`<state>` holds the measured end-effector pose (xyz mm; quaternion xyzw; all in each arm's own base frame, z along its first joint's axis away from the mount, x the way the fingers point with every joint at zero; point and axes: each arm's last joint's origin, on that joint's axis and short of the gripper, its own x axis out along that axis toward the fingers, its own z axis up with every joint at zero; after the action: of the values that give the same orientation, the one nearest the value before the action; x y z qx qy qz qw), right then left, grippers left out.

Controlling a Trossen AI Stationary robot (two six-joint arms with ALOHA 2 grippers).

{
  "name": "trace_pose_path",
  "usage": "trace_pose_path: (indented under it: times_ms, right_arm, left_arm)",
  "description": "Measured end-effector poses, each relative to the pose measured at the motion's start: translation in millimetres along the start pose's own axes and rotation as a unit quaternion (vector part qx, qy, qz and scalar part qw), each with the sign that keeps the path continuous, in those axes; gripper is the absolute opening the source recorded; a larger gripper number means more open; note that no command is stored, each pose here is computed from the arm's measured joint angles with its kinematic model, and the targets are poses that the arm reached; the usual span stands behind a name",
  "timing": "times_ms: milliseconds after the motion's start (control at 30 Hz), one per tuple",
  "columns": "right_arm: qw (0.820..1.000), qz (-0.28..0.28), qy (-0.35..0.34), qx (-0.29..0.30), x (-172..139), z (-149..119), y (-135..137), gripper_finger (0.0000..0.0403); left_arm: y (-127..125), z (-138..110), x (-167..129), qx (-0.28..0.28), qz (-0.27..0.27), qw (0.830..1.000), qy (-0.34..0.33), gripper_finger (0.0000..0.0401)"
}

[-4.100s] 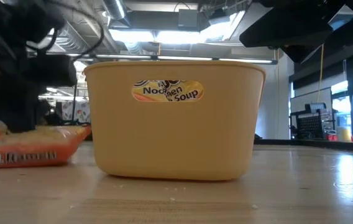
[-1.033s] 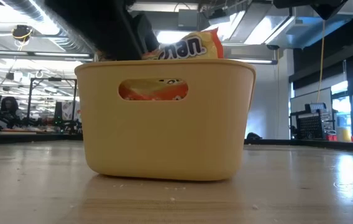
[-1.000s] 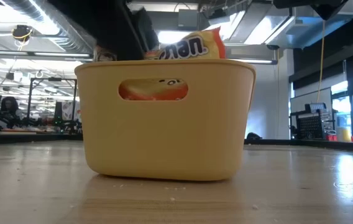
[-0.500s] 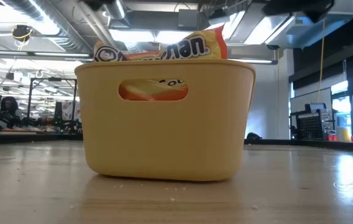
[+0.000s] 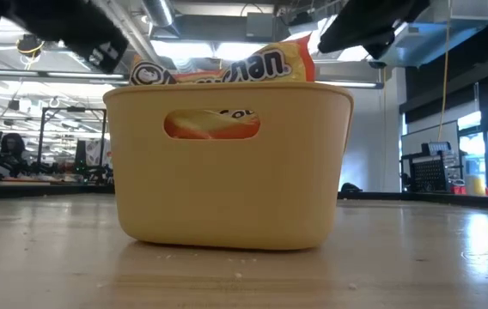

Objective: Sort Maruchan noodles
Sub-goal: Return to Home Position

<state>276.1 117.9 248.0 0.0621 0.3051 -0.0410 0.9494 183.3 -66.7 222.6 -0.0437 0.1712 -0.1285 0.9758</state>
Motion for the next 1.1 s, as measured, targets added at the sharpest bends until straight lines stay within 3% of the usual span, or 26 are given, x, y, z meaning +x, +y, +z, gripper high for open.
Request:
trace_pose_path:
  times_ms: [100, 400, 600, 867, 1100]
  right_arm:
    - [1.0, 0.01, -0.016, -0.007, -4.7, -6.0, -11.4, 0.0007]
    - [0.989, 0.078, -0.127, -0.025, -28.2, -39.7, -61.9, 0.0028]
    - [0.974, 0.12, -0.194, -0.001, -43.5, -75.5, -94.3, 0.0028]
    - [0.951, 0.127, -0.281, 0.032, -72.0, -108.0, -112.5, 0.0028]
    - [0.944, 0.136, -0.297, 0.045, -85.9, -125.6, -119.7, 0.0028]
  left_arm:
    - [10.7, -11.8, -10.7, 0.004, 0.017, 1.0, -0.023, 0.0022]
    - [32.3, -28.5, -27.1, 0.002, 0.067, 0.996, -0.058, 0.0003]
    - [45.4, -36.2, -37.5, -0.003, 0.103, 0.989, -0.105, 0.0002]
    - [53.2, -51.5, -52.4, -0.011, 0.131, 0.981, -0.143, 0.0002]
    - [53.6, -70.2, -58.2, -0.023, 0.13, 0.977, -0.166, 0.0002]
